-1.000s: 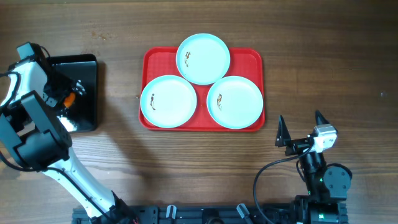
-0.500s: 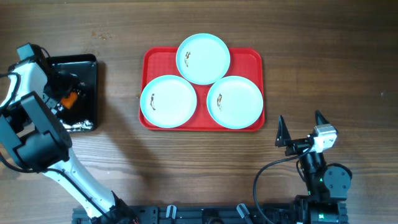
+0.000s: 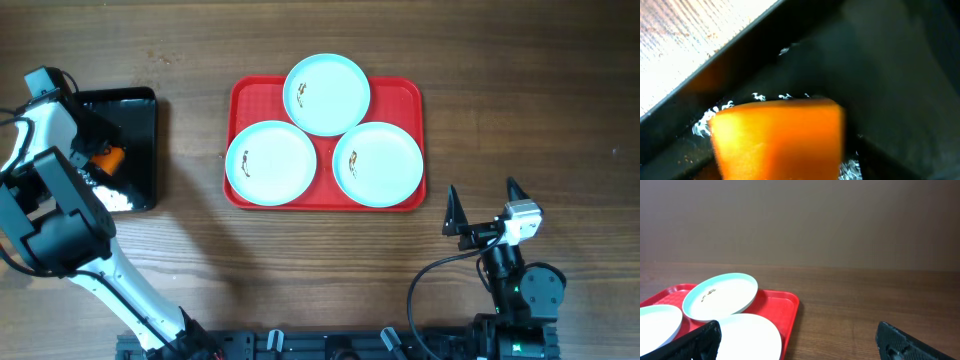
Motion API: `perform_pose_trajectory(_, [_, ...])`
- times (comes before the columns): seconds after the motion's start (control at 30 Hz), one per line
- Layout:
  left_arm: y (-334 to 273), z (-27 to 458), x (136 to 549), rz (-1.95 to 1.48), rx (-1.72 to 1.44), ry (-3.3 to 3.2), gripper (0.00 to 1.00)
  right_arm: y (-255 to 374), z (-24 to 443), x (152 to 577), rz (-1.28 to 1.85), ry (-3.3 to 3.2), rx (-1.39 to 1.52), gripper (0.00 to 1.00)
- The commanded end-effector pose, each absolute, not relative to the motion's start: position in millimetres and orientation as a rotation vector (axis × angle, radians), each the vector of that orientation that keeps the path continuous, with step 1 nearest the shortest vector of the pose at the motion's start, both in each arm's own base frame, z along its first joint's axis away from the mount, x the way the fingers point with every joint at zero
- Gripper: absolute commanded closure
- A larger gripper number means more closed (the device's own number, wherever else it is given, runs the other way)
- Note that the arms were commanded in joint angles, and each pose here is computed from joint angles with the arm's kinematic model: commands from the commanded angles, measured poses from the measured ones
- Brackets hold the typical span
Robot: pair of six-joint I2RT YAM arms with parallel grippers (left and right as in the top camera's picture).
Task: Clean dirty plates on tray and stack at the side
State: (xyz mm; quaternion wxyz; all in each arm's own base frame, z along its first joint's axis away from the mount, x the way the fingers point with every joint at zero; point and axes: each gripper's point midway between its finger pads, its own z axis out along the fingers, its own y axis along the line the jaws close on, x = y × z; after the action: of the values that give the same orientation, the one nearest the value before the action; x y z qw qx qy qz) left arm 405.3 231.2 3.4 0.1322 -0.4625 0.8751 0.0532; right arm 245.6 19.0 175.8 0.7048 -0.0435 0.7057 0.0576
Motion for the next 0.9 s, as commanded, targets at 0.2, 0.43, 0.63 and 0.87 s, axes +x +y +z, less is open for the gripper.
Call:
perform_pose_trajectory(0.2, [228,-4,396,0.159,-1.341,2.559,0.89,16,176,246,0.102,1.565,-0.099,0.00])
perform_pose_trajectory(0.43, [216,-7,378,0.146,-1.374,2.641,0.00,16,176,246,0.103,1.565,-0.099,0.00])
perform_pose_trajectory(0.63, [199,-10,367,0.064,-1.400,2.713,0.00,16,176,246,0.103,1.565,-0.099,0.00])
perform_pose_trajectory(0.87, [195,-10,367,0.035,-1.401,2.720,0.96,16,176,246,0.102,1.565,-0.099,0.00])
